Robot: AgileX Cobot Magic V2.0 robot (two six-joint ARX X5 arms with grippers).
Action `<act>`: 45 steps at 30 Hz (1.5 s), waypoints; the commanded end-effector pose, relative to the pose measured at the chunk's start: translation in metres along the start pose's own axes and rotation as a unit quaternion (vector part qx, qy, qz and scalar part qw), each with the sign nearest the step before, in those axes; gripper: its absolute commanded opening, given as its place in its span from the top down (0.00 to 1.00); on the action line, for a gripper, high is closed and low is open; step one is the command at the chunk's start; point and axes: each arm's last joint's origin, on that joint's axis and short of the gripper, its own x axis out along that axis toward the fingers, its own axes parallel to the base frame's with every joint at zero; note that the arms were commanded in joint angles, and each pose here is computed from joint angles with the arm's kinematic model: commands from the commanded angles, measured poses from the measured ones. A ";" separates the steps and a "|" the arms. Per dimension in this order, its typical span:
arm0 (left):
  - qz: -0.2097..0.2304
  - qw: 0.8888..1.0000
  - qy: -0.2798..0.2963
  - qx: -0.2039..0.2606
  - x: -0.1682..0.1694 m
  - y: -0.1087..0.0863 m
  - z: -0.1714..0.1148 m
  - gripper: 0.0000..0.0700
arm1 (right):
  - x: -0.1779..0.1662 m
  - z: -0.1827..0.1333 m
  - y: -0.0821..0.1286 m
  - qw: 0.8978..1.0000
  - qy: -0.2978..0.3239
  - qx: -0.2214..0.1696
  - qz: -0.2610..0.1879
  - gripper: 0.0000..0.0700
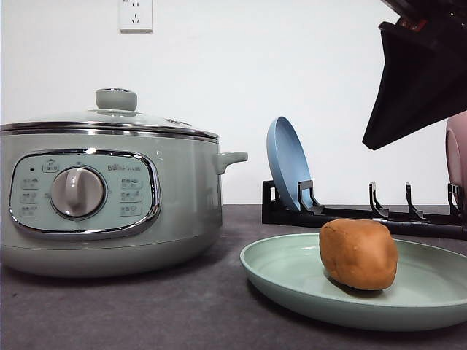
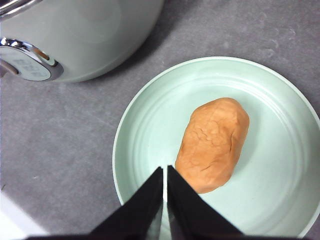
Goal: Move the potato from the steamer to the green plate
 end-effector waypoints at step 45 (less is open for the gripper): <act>0.001 1.000 0.013 -0.003 0.002 0.000 -0.007 1.00 | -0.081 -0.004 -0.062 0.927 -0.335 0.032 -0.167 1.00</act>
